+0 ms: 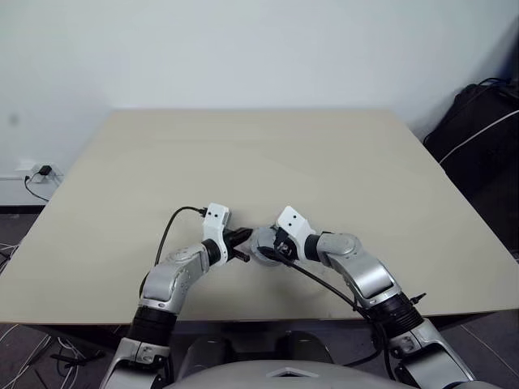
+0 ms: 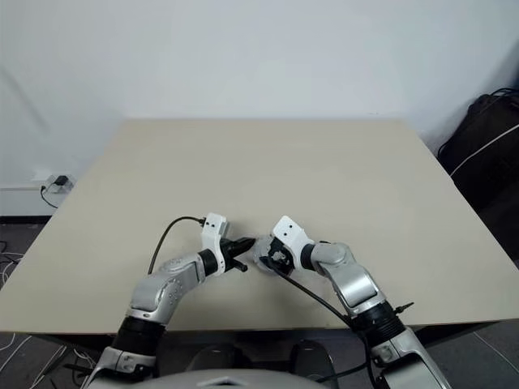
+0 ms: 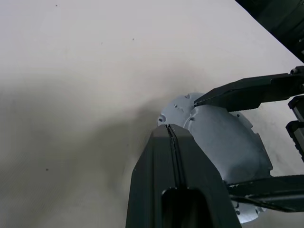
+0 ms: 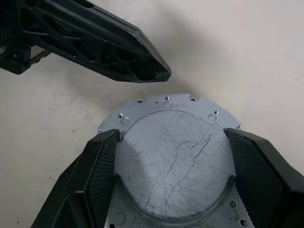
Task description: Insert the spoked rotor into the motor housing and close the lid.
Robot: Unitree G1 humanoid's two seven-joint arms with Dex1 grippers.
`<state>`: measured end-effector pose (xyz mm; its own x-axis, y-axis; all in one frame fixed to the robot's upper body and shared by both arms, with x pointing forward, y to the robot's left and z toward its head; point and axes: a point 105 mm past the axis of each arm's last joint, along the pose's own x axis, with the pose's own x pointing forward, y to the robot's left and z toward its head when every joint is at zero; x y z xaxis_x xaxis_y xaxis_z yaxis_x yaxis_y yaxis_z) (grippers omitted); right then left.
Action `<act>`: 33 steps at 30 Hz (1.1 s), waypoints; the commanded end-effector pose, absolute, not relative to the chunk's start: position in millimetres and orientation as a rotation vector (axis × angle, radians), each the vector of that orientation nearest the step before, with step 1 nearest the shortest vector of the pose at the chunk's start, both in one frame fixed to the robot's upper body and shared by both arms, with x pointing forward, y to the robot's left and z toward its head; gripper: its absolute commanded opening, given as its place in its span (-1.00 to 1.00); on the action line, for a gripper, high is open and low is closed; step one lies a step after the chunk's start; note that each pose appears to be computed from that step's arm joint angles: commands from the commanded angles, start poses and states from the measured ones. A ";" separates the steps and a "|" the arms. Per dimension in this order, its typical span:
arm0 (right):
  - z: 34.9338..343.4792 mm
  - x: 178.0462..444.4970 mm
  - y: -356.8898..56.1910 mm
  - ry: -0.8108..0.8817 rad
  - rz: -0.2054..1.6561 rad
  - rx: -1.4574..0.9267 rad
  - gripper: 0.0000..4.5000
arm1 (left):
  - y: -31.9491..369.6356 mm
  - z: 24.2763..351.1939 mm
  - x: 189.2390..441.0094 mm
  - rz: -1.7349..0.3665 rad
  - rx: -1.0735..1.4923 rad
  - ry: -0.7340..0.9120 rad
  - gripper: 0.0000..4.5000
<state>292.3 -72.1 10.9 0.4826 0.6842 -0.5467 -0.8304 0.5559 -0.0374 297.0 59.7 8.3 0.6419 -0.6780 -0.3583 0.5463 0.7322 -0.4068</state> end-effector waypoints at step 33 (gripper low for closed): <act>35.6 269.0 -151.7 0.518 0.836 -0.314 0.98 | 37.7 -6.9 285.6 -0.818 -0.173 0.641 -1.00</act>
